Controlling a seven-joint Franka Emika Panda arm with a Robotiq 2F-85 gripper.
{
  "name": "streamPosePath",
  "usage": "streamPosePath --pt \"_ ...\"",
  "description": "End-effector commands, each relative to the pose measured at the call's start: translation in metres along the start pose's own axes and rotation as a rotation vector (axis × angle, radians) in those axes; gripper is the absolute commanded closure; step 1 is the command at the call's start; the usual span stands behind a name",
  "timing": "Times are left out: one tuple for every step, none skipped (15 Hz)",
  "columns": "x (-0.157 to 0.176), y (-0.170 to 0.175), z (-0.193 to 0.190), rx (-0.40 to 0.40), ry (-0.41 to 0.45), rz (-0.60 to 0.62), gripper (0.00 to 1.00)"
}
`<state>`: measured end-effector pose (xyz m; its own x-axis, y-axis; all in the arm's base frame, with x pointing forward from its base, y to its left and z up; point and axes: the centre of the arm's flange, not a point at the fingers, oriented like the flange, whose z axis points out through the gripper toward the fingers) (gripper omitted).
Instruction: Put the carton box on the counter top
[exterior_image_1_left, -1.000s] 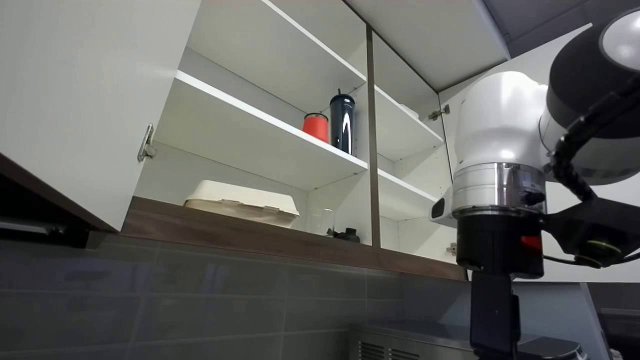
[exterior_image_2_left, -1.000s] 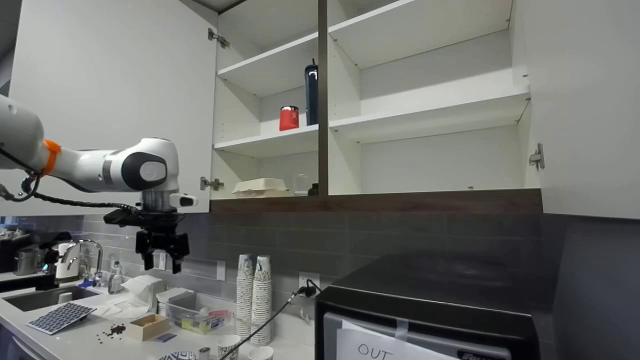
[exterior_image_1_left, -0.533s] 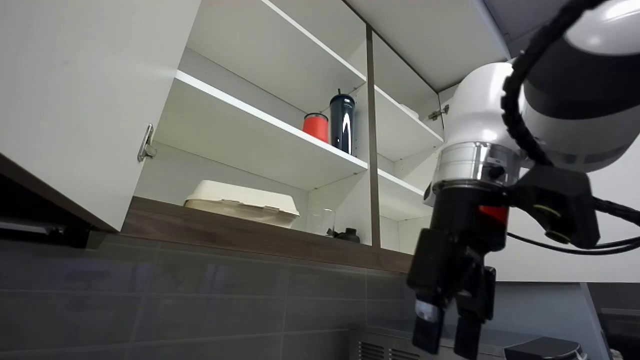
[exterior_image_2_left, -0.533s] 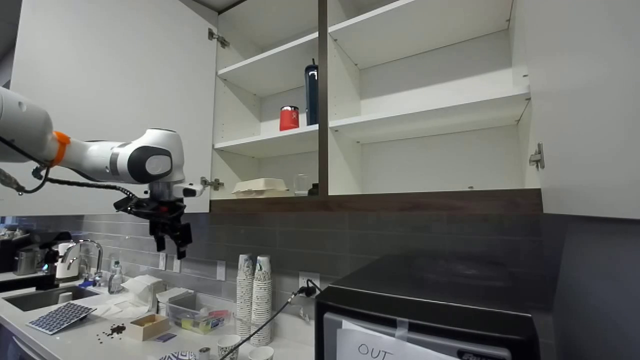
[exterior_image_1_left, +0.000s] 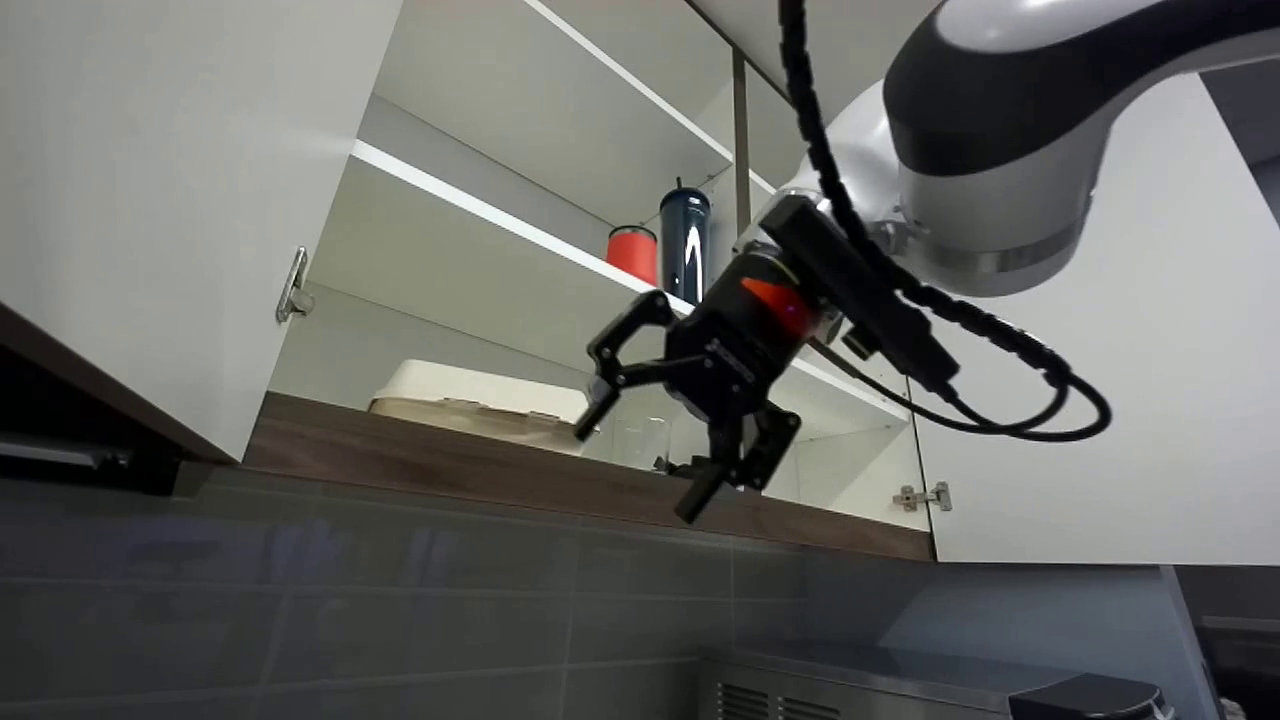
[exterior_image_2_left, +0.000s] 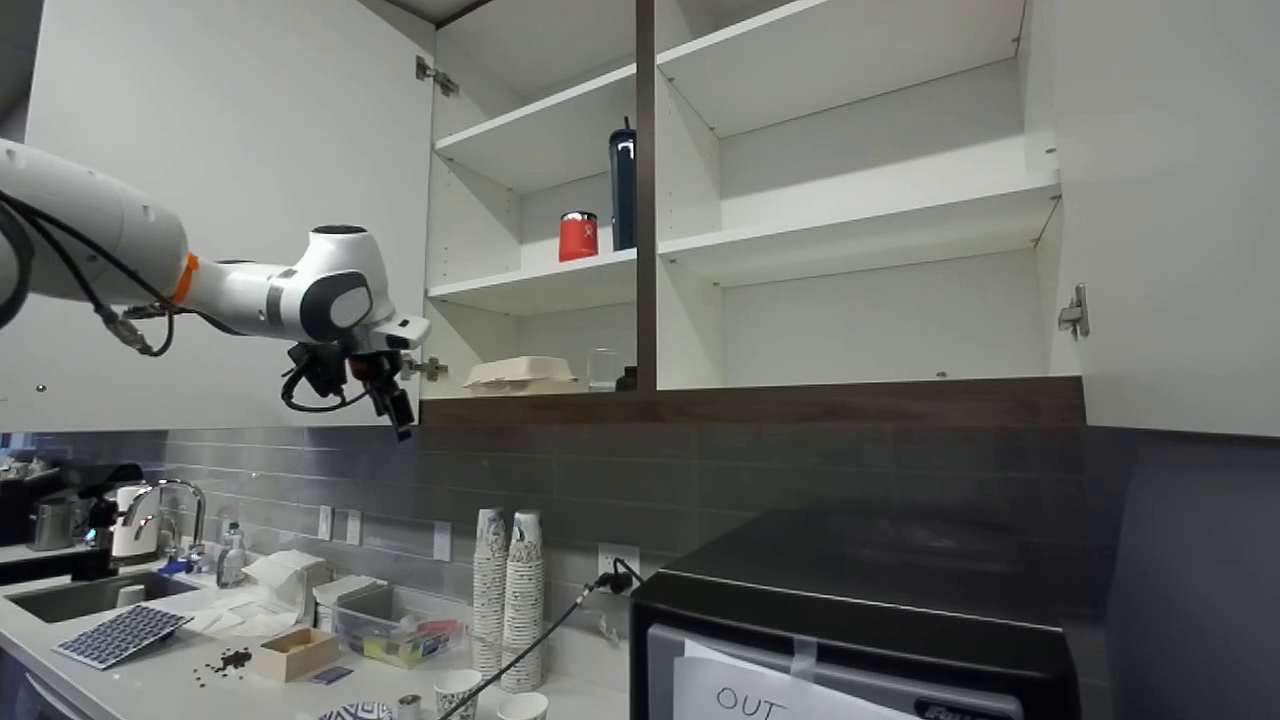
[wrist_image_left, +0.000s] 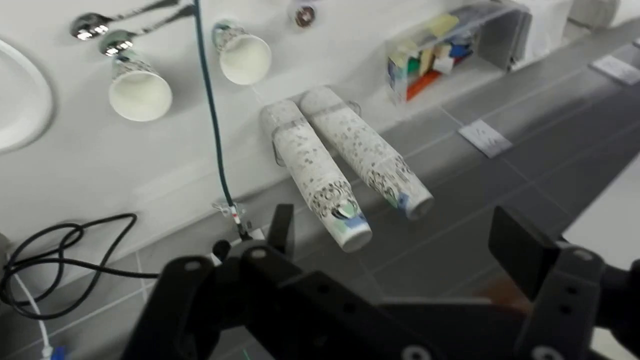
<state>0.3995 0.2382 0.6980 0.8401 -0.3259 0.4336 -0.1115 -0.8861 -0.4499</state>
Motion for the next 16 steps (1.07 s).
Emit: streamPosePath --pt "0.045 -0.044 0.012 0.092 0.128 0.135 0.0" --pt "0.057 -0.049 0.013 0.122 0.17 0.172 0.0" --pt "0.067 -0.053 0.013 0.141 0.215 0.21 0.0" --pt "0.043 -0.03 0.003 0.124 0.158 0.143 0.0" --pt "0.053 -0.034 0.004 0.139 0.184 0.17 0.0" --pt "0.059 -0.035 0.007 0.145 0.192 0.184 0.0" --pt "0.062 -0.036 0.009 0.146 0.194 0.19 0.0" --pt "0.064 -0.036 0.009 0.148 0.194 0.193 0.0" --pt "0.064 -0.037 0.009 0.15 0.195 0.194 0.0" --pt "0.069 -0.037 0.005 0.149 0.246 0.215 0.0" --pt "0.081 -0.033 0.0 0.165 0.278 0.242 0.0" --pt "0.091 -0.027 -0.004 0.169 0.33 0.264 0.0" --pt "0.101 -0.024 -0.011 0.177 0.358 0.285 0.0" --pt "0.109 -0.019 -0.016 0.185 0.388 0.296 0.0" --pt "0.116 -0.011 -0.019 0.188 0.419 0.303 0.0" --pt "0.122 -0.009 -0.023 0.19 0.435 0.31 0.0"
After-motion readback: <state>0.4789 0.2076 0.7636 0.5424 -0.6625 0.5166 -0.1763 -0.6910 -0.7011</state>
